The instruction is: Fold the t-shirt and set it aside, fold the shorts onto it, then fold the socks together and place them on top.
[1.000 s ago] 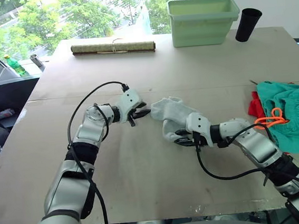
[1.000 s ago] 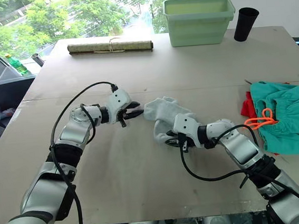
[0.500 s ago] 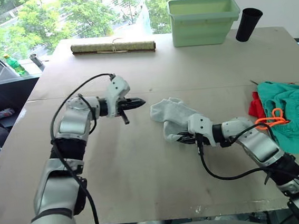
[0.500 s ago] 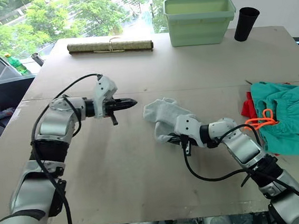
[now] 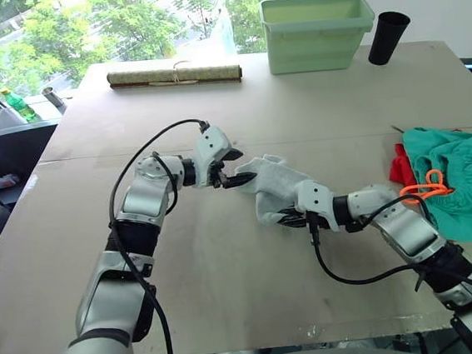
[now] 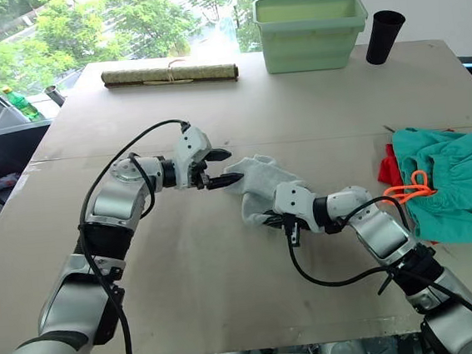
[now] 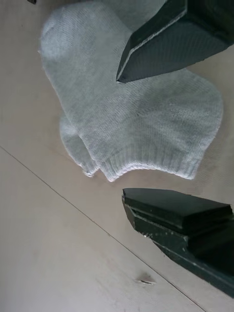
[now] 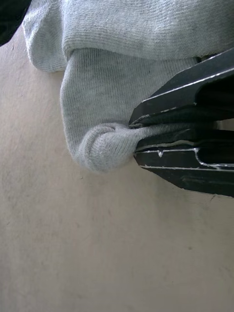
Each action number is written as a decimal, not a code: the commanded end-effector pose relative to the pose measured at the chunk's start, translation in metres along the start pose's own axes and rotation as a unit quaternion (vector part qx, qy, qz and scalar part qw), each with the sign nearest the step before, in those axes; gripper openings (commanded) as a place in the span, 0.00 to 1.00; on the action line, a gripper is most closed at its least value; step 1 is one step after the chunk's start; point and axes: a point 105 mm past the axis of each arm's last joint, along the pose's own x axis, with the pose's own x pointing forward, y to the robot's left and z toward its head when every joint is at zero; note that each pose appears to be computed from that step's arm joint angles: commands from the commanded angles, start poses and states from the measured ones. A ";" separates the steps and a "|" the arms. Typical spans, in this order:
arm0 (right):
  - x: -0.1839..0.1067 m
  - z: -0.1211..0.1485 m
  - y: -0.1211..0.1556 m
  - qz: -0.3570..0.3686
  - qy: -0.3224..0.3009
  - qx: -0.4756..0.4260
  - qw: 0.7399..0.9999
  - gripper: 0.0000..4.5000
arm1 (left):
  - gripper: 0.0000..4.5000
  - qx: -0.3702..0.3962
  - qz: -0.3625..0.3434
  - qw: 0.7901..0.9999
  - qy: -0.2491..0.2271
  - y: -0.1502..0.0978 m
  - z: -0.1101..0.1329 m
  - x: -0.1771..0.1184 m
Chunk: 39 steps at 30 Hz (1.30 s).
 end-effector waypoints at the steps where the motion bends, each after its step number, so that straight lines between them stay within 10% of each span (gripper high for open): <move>1: -0.005 -0.001 -0.001 -0.006 0.009 -0.002 1.000 0.00 | 0.82 0.009 0.021 1.000 0.005 0.009 0.001 -0.003; 4: -0.005 0.000 -0.002 -0.007 0.010 -0.004 1.000 0.00 | 0.82 0.003 0.021 0.999 0.034 0.008 -0.013 -0.001; 13: -0.023 0.002 0.001 0.002 0.002 -0.009 1.000 0.00 | 0.01 -0.024 0.033 0.996 0.074 -0.005 -0.044 -0.001; 25: -0.109 -0.013 -0.007 -0.035 0.027 0.007 0.999 0.00 | 0.01 -0.039 0.111 0.989 0.084 0.005 -0.038 -0.044; 39: -0.152 0.061 -0.029 -0.078 -0.078 0.019 0.994 0.00 | 0.01 -0.056 0.082 0.993 0.067 -0.036 -0.022 -0.033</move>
